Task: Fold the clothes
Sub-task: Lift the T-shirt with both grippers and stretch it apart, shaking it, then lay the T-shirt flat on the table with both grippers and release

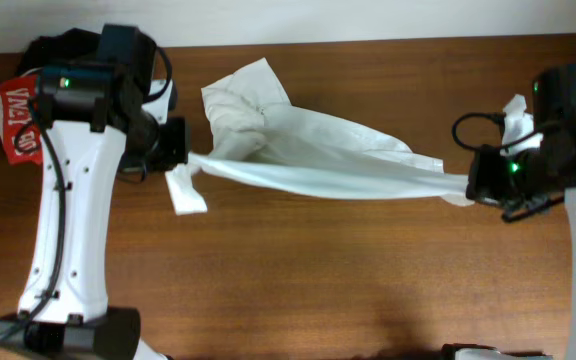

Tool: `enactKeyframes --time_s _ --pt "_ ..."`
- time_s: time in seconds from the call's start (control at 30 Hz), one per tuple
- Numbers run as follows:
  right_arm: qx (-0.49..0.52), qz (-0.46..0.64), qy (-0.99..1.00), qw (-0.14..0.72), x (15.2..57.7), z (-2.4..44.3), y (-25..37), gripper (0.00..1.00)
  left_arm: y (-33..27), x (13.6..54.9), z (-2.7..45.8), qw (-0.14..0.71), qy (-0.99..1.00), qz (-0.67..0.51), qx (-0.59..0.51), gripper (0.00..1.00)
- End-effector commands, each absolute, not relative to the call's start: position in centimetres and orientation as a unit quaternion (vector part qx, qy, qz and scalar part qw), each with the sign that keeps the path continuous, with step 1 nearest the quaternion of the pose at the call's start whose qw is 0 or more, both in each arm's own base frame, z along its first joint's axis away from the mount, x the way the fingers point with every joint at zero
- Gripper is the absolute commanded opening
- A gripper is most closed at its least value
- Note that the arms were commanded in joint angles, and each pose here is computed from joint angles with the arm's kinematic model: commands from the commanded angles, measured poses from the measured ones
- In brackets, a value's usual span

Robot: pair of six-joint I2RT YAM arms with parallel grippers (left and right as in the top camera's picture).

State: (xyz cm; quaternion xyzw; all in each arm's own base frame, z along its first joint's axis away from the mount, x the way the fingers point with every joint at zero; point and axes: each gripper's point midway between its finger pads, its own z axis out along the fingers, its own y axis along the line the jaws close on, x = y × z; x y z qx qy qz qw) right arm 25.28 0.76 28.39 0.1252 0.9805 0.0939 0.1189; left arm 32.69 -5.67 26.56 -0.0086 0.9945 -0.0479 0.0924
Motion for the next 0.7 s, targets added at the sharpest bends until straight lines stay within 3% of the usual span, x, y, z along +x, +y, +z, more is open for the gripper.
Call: enactKeyframes --time_s 0.0,0.13,0.23,0.33,0.47,0.53,0.6,0.67 --pt "0.133 0.087 0.98 0.116 22.3 27.8 0.9 0.05 -4.6 28.4 26.4 0.083 0.996 -0.035 -0.021 0.0" --pt "0.162 0.069 0.976 0.131 20.3 27.9 0.2 0.04 -5.5 25.1 24.8 0.048 0.997 -0.056 -0.018 0.0" --pt "0.173 0.075 0.967 0.173 19.1 29.5 0.3 0.04 -5.7 23.7 26.5 0.082 0.994 -0.064 -0.034 0.0" --pt "0.161 0.088 0.938 0.295 17.2 35.4 0.6 0.04 -5.2 21.4 33.1 0.218 0.971 -0.091 -0.028 0.01" --pt "0.142 0.101 0.877 0.449 14.9 44.3 0.8 0.04 -3.1 16.0 48.5 0.502 0.857 -0.115 -0.03 0.01" --pt "0.16 0.098 0.848 0.496 14.2 47.3 0.2 0.04 -0.6 13.6 53.5 0.594 0.797 -0.086 -0.062 0.0" --pt "0.191 0.085 0.825 0.525 14.7 49.1 -1.0 0.04 2.3 13.1 56.7 0.652 0.748 -0.037 -0.115 0.01" --pt "0.192 0.083 0.826 0.524 17.3 49.4 -1.3 0.04 1.8 16.7 56.1 0.634 0.764 -0.028 -0.116 0.0"
